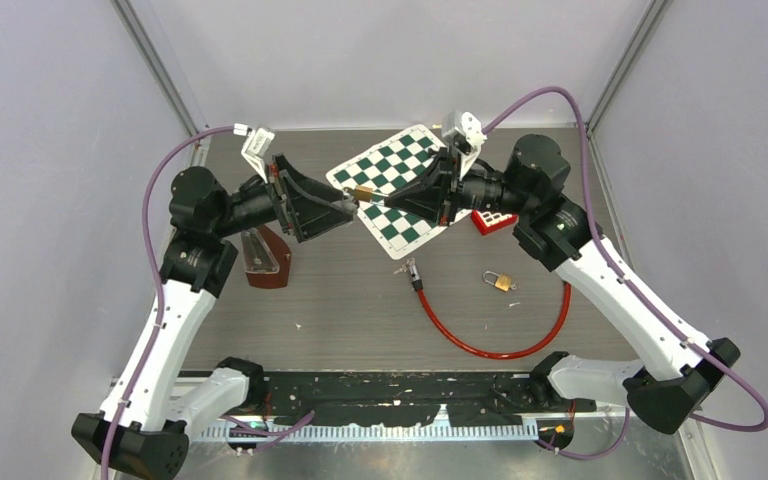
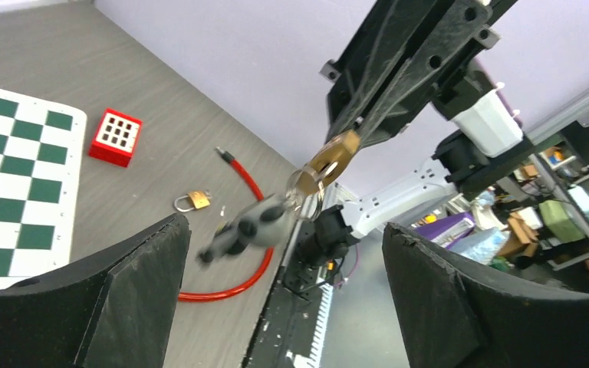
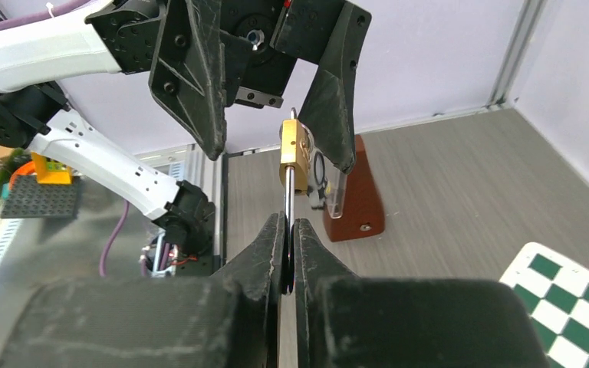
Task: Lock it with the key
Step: Lock the lock.
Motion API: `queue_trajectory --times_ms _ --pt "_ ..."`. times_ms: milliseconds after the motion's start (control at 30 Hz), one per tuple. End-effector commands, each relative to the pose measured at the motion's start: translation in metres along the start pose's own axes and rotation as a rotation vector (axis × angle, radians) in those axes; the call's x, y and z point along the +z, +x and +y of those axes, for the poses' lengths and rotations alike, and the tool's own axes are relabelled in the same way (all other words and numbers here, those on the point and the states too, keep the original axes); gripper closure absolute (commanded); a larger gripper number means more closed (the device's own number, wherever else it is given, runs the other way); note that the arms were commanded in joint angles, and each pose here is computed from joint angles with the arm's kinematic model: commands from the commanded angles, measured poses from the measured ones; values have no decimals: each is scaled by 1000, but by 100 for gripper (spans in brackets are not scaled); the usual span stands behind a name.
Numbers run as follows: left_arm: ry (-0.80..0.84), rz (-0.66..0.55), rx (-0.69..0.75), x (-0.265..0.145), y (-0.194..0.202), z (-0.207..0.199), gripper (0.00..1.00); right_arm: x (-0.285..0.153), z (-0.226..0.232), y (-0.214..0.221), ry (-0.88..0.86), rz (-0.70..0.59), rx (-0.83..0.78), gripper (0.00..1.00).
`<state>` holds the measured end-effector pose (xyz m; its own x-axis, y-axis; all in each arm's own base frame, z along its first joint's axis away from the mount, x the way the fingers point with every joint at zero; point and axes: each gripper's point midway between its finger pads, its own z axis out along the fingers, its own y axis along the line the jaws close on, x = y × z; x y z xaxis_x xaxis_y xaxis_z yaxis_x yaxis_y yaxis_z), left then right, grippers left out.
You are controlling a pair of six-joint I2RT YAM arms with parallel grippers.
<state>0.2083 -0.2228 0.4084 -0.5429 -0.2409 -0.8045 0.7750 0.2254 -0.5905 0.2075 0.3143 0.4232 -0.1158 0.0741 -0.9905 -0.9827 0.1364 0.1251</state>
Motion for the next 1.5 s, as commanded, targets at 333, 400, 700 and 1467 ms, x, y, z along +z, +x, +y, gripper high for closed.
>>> queue_trajectory --times_ms 333,400,700,1467 --pt "10 -147 514 -7 -23 -4 6 -24 1 13 19 281 -145 95" --pt "31 -125 489 -4 -21 -3 7 -25 2 19 10 308 -125 95" --pt "222 -14 281 20 9 -3 17 -14 6 49 -20 385 -39 95" --pt "257 102 169 24 59 13 48 2 8 49 -36 371 92 95"
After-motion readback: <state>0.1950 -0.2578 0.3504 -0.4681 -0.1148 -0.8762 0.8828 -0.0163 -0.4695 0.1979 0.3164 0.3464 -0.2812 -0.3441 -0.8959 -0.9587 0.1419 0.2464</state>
